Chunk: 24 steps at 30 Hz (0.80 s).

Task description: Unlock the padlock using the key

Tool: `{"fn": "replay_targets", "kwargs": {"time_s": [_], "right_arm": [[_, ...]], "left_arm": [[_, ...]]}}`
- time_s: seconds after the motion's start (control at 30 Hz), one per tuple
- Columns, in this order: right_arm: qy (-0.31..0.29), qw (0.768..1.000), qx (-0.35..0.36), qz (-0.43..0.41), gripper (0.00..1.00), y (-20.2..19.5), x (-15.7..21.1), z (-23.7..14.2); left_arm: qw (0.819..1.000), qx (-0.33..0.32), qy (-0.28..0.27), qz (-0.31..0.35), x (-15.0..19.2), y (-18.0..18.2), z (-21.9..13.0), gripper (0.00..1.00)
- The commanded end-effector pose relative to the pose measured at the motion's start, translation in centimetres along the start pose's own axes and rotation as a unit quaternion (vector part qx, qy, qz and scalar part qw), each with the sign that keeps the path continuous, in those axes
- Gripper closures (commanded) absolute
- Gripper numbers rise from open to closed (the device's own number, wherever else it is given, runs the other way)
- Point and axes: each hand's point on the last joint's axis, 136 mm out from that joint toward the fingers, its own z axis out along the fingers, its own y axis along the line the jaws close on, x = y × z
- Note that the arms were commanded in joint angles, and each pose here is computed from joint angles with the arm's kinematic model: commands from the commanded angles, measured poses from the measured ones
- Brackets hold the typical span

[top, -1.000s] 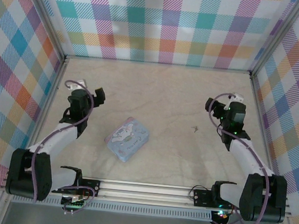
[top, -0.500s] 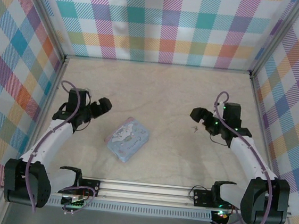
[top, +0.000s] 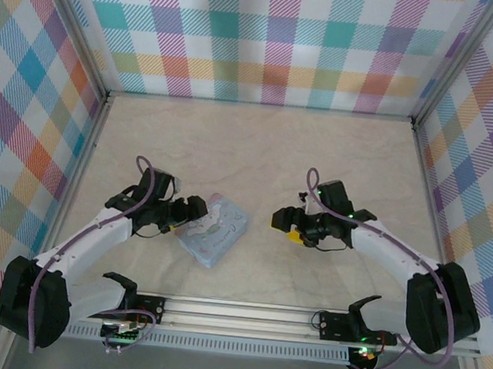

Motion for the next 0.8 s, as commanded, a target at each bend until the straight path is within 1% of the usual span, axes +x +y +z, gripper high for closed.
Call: {"fn": "replay_targets", "kwargs": {"time_s": [0.0, 0.1, 0.2, 0.27, 0.3, 0.47, 0.63, 0.77], "right_arm": [[0.018, 0.999, -0.035, -0.009, 0.19, 2.4, -0.3, 0.9], [0.035, 0.998, -0.055, -0.012, 0.22, 3.7, -0.5, 1.9], [0.042, 0.997, -0.060, -0.016, 0.25, 4.5, -1.0, 2.8], [0.042, 0.997, -0.064, -0.015, 0.27, 5.0, -1.6, 3.3], [0.041, 0.997, -0.064, -0.013, 0.28, 5.1, -1.9, 3.5], [0.037, 0.998, -0.052, -0.013, 0.36, 5.4, -4.0, 4.9], [0.043, 0.998, -0.042, -0.022, 0.38, 6.2, -6.6, 6.5], [0.053, 0.997, -0.042, -0.043, 0.40, 7.5, -8.9, 7.9]], "left_arm": [[1.000, 0.025, 0.012, -0.004, 0.7, -1.8, 0.7, 0.18], [0.999, 0.036, 0.020, 0.009, 1.5, -3.2, 1.6, 0.21], [0.999, 0.044, 0.024, 0.019, 2.0, -4.6, 2.3, 0.24], [0.998, 0.045, 0.028, 0.024, 2.3, -5.2, 2.8, 0.27], [0.998, 0.058, 0.020, 0.029, 2.0, -6.1, 2.9, 0.29], [0.996, 0.078, 0.020, 0.034, 2.2, -8.0, 3.4, 0.38], [0.995, 0.094, 0.025, 0.034, 2.8, -9.4, 4.2, 0.42], [0.994, 0.101, 0.030, 0.037, 3.6, -10.7, 5.3, 0.43]]}}
